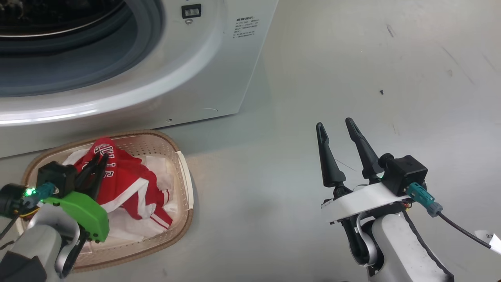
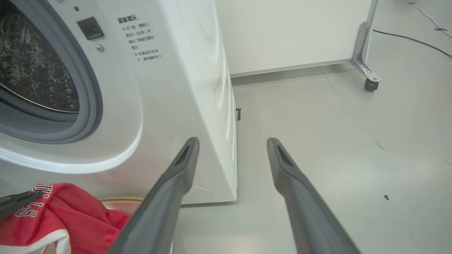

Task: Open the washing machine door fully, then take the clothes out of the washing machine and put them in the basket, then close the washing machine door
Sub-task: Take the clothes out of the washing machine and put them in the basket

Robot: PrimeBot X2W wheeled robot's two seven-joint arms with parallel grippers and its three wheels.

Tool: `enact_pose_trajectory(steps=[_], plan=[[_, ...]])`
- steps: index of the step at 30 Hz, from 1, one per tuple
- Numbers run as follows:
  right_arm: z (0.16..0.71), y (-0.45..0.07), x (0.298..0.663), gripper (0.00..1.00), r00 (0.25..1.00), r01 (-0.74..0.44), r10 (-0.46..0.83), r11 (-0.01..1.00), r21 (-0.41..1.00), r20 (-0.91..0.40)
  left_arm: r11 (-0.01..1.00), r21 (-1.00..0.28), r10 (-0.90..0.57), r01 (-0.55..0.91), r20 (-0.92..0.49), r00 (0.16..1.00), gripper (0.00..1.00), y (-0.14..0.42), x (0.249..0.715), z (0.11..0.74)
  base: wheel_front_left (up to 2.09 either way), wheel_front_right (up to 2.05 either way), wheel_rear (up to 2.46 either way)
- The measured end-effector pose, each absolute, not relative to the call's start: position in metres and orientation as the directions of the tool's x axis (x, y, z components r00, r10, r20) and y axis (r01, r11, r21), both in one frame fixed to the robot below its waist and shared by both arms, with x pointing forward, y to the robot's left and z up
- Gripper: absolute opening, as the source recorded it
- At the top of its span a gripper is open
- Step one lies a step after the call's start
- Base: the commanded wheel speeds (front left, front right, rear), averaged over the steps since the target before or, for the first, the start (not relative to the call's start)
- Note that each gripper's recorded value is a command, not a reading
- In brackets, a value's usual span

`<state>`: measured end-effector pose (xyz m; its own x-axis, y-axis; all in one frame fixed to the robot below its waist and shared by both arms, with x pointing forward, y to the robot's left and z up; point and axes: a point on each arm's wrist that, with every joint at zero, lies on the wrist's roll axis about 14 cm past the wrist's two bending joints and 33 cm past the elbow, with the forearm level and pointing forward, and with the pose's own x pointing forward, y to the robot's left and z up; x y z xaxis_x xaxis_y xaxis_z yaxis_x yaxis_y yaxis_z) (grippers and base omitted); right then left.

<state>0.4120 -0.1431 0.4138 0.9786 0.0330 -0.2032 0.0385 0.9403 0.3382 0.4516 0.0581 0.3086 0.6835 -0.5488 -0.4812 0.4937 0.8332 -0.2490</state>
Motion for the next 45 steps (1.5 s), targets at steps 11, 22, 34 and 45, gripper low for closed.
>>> enact_pose_trajectory(steps=[11,22,34,45], plan=[[0.395,-0.166,0.411,1.00,0.965,0.120,-0.038,0.943,0.311,-0.259,0.762,-0.302,-0.637,0.572,-0.507,0.581,0.00,0.016,0.452,0.273,0.00,0.00,0.00],[0.386,-0.164,0.418,1.00,0.962,0.111,-0.032,0.954,0.278,-0.273,0.839,-0.260,-0.503,0.478,-0.703,0.502,0.00,0.067,0.426,0.215,0.00,0.00,0.00],[0.381,-0.158,0.425,1.00,0.961,0.091,-0.014,0.959,0.268,-0.277,0.898,-0.260,-0.412,0.355,-0.781,0.470,0.00,0.092,0.411,0.192,0.00,0.00,0.00],[0.381,-0.155,0.424,1.00,0.960,0.083,-0.005,0.959,0.269,-0.279,0.914,-0.262,-0.388,0.310,-0.789,0.476,1.00,0.091,0.410,0.192,0.00,0.00,0.00]])
